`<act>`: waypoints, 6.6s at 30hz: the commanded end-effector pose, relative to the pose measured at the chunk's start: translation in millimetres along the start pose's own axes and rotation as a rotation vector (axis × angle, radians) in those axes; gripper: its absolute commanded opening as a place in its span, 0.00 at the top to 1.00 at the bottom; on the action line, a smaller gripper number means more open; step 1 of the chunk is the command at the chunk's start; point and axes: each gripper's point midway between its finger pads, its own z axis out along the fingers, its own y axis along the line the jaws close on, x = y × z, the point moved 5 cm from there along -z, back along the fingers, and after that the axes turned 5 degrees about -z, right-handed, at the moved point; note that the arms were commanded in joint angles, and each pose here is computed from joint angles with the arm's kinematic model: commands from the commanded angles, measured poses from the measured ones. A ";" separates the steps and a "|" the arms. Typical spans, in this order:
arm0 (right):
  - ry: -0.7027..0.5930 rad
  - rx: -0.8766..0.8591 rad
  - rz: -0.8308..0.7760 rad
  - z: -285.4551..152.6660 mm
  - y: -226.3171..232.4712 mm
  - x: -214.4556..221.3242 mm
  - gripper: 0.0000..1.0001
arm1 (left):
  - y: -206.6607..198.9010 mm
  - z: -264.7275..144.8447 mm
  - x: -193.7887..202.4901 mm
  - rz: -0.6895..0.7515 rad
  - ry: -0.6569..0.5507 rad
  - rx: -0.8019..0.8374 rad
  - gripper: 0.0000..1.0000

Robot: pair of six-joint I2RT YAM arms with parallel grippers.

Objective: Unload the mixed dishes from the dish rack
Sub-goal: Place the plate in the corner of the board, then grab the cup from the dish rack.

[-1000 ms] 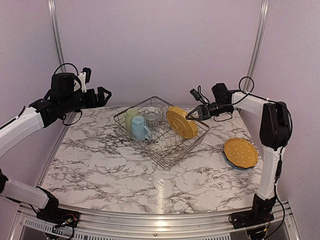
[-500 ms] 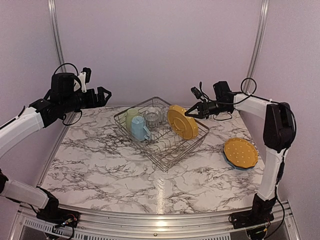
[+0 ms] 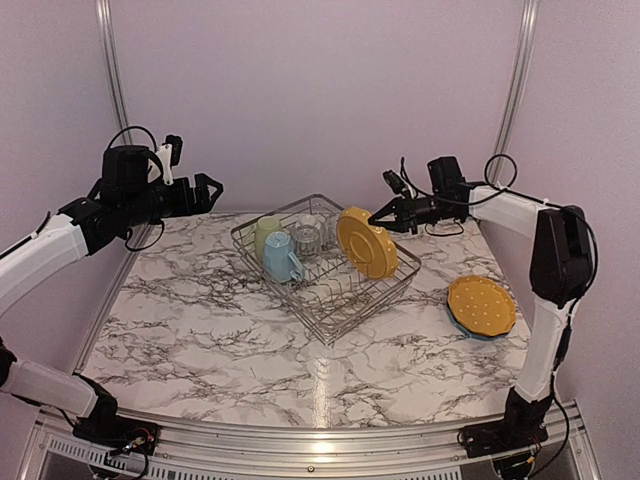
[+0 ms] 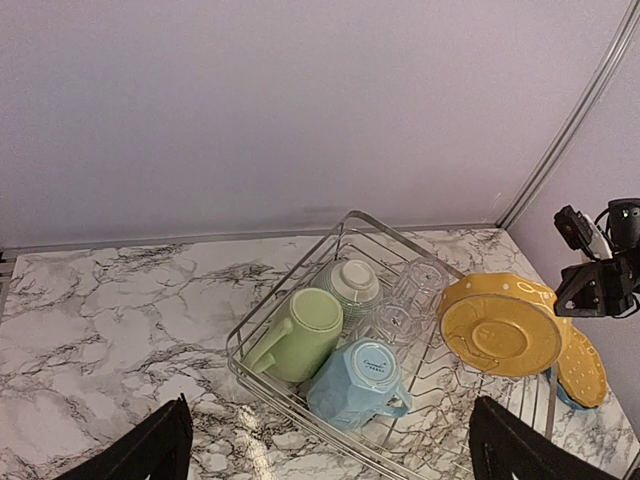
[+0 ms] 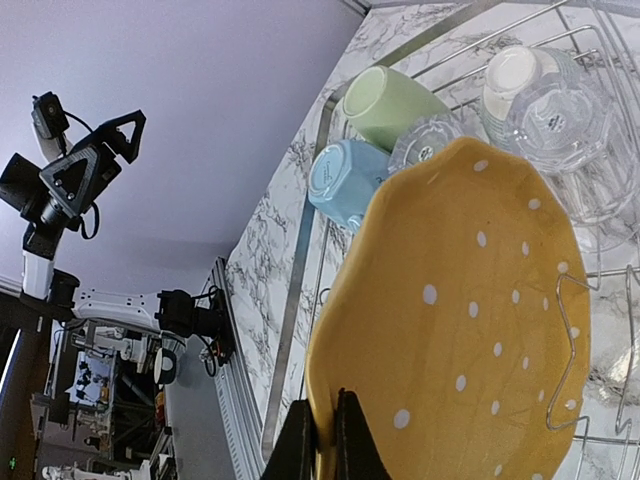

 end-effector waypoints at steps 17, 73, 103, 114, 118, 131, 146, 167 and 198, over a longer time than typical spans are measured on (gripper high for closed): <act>-0.098 -0.004 -0.140 -24.8 61.6 -38.1 1.00 | -4.9 -2.4 -3.6 -0.009 0.001 0.032 0.01; -0.521 0.171 -0.150 -107.5 162.2 -63.1 1.00 | -7.5 -6.3 -5.8 -0.016 -0.007 0.048 0.01; -0.462 1.025 0.089 -197.1 52.1 84.8 1.00 | -9.9 -7.0 -6.6 -0.025 -0.008 0.065 0.01; -0.296 1.263 0.056 -178.5 15.3 104.8 1.00 | -11.2 -8.6 -7.2 -0.027 -0.011 0.073 0.01; -0.224 1.311 0.047 -172.3 2.3 112.8 1.00 | -11.8 -11.0 -9.0 -0.025 -0.018 0.076 0.01; -0.057 1.328 -0.004 -153.3 -28.8 133.1 1.00 | -14.1 -15.0 -11.5 -0.029 -0.028 0.090 0.01; 0.069 1.411 -0.030 -130.6 -56.8 156.5 1.00 | -13.4 -10.4 -7.8 -0.033 -0.016 0.094 0.01; 0.159 1.424 0.039 -107.7 -78.9 176.1 0.73 | -16.1 -7.0 -4.2 -0.050 0.000 0.120 0.01; -0.161 0.915 -0.334 5.0 10.9 23.7 0.15 | -10.9 5.2 4.9 -0.066 0.042 0.088 0.01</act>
